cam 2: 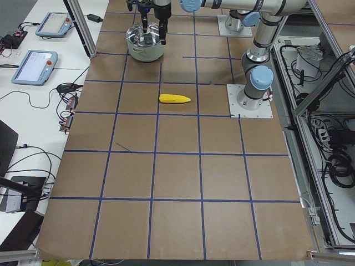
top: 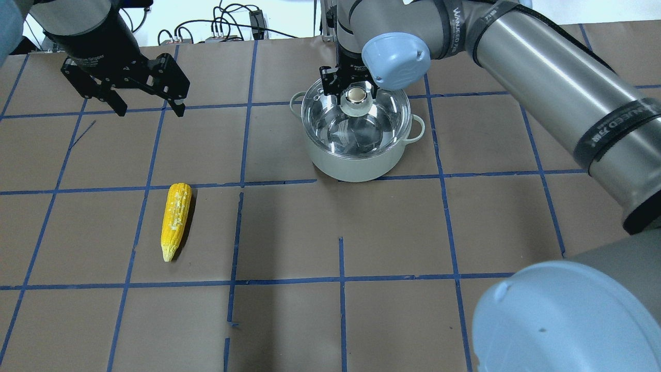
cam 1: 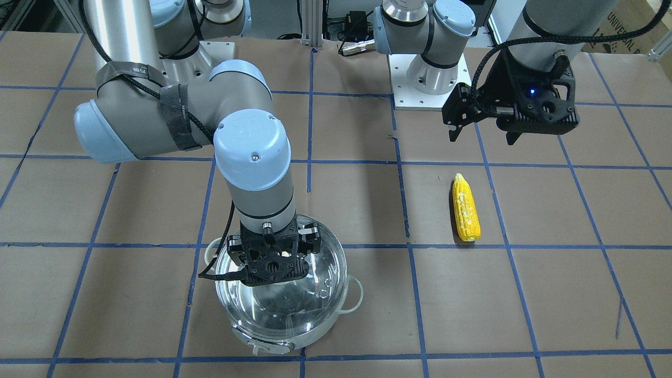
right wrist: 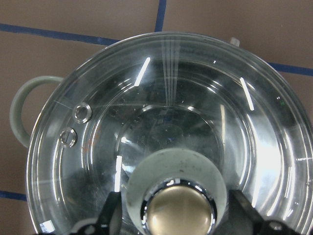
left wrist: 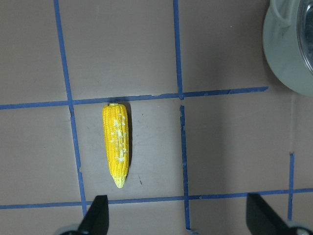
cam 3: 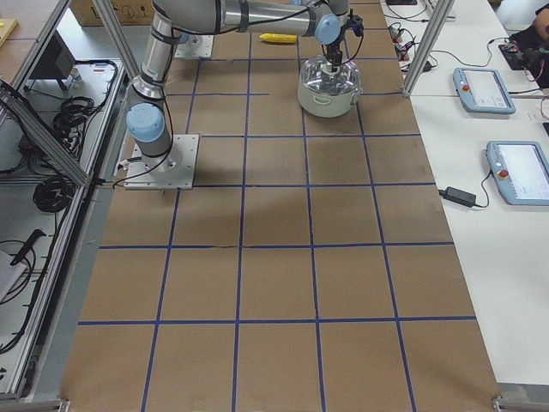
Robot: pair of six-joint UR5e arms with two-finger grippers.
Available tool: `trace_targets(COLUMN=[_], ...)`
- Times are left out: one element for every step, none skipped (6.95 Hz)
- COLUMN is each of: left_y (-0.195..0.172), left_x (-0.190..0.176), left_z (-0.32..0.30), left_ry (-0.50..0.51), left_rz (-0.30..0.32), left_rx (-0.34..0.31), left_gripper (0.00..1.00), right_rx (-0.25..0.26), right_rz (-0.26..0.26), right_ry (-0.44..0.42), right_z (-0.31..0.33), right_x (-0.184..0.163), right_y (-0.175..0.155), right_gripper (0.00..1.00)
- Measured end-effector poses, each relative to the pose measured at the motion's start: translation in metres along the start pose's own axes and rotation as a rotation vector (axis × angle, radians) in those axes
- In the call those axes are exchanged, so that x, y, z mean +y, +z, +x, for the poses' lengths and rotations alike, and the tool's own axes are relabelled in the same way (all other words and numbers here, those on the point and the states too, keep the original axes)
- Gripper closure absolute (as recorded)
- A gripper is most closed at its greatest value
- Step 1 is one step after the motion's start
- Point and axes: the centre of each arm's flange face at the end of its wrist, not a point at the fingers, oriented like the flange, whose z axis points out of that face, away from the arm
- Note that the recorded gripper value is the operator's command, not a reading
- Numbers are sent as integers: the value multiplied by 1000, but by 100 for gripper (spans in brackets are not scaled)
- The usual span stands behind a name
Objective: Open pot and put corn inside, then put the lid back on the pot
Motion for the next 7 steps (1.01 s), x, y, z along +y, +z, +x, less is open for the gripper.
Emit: trace_targets(left_y=[1, 2, 3, 4, 4, 4, 3], left_x=[-1, -1, 0, 0, 1, 1, 2], left_z=[-1, -2, -2, -3, -3, -3, -3], left_ry=[-2, -3, -3, -3, -2, -2, -2], left_rz=[-2, -5, -9, -12, -14, -13, -12], left_rx=[0, -1, -1, -2, -2, -2, -2], left_gripper=[0, 0, 0, 0, 0, 0, 0], right_rx=[0, 0, 0, 0, 0, 1, 1], right_rz=[1, 1, 0, 1, 2, 2, 0], right_ry=[0, 2, 4, 5, 4, 4, 4], right_z=[1, 3, 5, 5, 6, 6, 6], right_x=[-1, -4, -7, -8, -9, -9, -9], right_y=[0, 3, 6, 6, 5, 4, 4], right_gripper=[21, 22, 48, 79, 87, 90, 90])
